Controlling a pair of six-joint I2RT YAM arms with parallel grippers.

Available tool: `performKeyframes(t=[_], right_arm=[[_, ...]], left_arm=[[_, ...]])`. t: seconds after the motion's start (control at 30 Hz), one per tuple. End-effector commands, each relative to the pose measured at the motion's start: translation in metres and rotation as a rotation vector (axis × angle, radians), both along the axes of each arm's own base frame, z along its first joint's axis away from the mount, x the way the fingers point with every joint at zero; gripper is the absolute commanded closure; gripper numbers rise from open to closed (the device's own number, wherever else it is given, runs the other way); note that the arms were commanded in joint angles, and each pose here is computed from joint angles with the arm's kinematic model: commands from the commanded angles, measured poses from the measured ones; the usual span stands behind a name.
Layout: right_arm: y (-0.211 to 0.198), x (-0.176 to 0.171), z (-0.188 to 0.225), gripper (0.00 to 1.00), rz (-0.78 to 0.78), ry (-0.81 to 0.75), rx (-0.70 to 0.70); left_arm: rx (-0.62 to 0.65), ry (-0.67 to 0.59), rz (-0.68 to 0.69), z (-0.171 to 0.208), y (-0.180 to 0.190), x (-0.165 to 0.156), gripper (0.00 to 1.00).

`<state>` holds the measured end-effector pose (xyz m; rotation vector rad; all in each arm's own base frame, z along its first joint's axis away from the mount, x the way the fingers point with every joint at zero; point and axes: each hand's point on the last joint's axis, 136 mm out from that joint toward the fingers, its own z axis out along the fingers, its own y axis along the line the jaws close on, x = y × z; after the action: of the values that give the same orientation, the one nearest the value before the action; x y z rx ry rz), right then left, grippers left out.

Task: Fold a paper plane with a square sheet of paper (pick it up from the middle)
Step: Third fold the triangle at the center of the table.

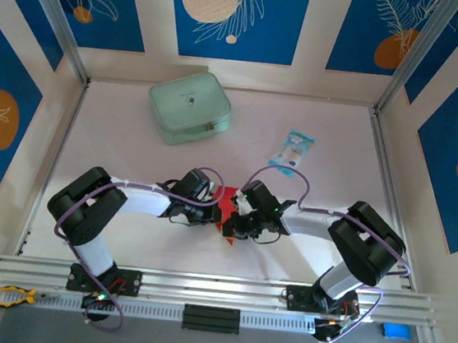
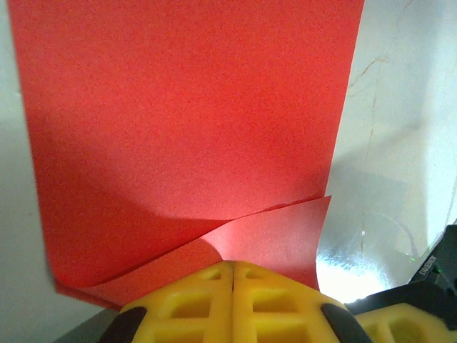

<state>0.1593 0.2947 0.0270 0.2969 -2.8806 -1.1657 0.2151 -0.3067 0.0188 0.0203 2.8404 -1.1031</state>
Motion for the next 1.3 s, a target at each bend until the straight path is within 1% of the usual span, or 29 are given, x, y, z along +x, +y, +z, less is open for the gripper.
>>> performKeyframes(t=[0.0, 0.2, 0.47, 0.67, 0.87, 1.0, 1.27], right_arm=[[-0.003, -0.017, -0.005, 0.93, 0.005, 0.047, -0.003], [-0.005, -0.027, -0.006, 0.93, -0.012, 0.051, -0.012], [0.002, -0.008, 0.021, 0.93, -0.047, -0.024, 0.021], [0.0, 0.009, 0.014, 0.93, -0.116, -0.024, -0.003], [0.008, 0.02, 0.001, 0.93, -0.155, -0.001, -0.005], [0.007, 0.012, -0.01, 0.93, -0.157, 0.039, -0.02], [-0.023, -0.033, -0.033, 0.93, -0.138, 0.095, -0.093]], left_arm=[[0.051, 0.003, 0.004, -0.01, 0.01, -0.005, 1.0], [0.05, 0.0, 0.004, -0.01, 0.01, -0.005, 1.0], [0.048, -0.002, 0.002, -0.01, 0.01, -0.006, 1.0], [0.04, -0.005, 0.003, -0.008, 0.009, -0.005, 1.0], [0.032, -0.004, 0.001, -0.009, 0.008, -0.006, 1.0], [0.026, -0.007, -0.001, -0.008, 0.008, -0.006, 1.0], [0.037, -0.011, 0.007, -0.011, 0.011, -0.006, 1.0]])
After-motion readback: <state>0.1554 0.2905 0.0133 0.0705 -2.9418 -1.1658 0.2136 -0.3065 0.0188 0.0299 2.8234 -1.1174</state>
